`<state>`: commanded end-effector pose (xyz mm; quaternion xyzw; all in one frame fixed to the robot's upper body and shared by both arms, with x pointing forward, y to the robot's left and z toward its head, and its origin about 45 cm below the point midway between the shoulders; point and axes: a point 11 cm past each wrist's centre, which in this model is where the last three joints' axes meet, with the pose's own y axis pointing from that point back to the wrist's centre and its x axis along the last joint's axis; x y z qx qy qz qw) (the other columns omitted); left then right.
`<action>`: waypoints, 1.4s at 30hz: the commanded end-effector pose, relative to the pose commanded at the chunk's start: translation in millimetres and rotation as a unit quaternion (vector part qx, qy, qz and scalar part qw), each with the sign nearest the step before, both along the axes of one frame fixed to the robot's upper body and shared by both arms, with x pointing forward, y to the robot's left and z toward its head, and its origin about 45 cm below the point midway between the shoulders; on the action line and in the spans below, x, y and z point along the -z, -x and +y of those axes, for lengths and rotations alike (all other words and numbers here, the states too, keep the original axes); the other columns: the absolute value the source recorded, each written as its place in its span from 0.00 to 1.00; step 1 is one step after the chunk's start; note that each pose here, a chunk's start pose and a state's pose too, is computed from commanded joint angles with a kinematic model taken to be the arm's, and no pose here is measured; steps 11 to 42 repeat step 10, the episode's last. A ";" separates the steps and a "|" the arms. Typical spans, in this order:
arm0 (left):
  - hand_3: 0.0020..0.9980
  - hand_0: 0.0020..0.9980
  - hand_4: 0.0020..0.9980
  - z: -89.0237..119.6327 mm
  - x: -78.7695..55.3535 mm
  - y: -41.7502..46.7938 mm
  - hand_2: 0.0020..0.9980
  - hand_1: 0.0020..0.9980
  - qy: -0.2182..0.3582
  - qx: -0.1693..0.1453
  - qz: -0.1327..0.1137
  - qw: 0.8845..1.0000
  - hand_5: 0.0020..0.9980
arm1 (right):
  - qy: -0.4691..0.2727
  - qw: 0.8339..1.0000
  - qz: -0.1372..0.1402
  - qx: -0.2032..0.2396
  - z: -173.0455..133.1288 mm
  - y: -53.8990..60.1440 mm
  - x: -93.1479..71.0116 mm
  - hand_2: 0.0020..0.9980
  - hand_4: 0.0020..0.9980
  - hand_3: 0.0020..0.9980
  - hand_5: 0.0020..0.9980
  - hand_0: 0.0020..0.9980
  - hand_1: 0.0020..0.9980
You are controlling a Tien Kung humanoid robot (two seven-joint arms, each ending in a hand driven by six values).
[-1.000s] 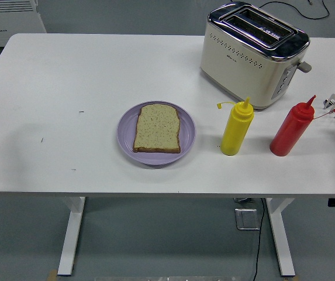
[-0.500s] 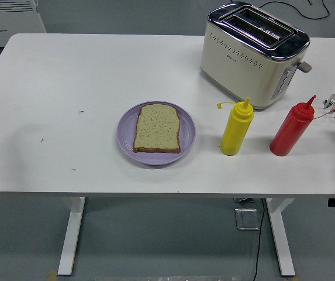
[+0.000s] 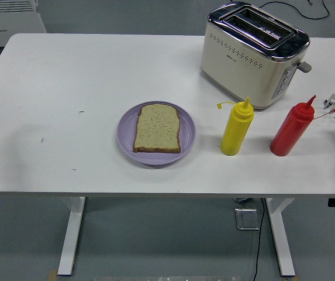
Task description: Pick up the cup,pour liquid into bread,place the cup on the desk
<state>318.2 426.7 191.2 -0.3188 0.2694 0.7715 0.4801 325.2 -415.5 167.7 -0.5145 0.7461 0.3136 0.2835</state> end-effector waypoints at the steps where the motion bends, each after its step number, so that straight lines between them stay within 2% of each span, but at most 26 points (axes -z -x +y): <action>1: 0.66 0.78 0.52 0.0 -0.2 0.0 0.73 0.73 0.000 0.000 0.000 1.000 0.94 | 0.000 1.000 0.000 0.000 0.0 -0.1 -0.1 0.68 0.58 0.70 0.55 0.71 0.65; 42: 0.66 0.78 0.52 0.0 -1.8 -1.0 0.73 0.73 -0.001 0.000 -0.002 1.000 0.94 | -0.001 1.000 -0.003 0.001 -0.1 -1.1 -1.6 0.68 0.58 0.70 0.54 0.71 0.64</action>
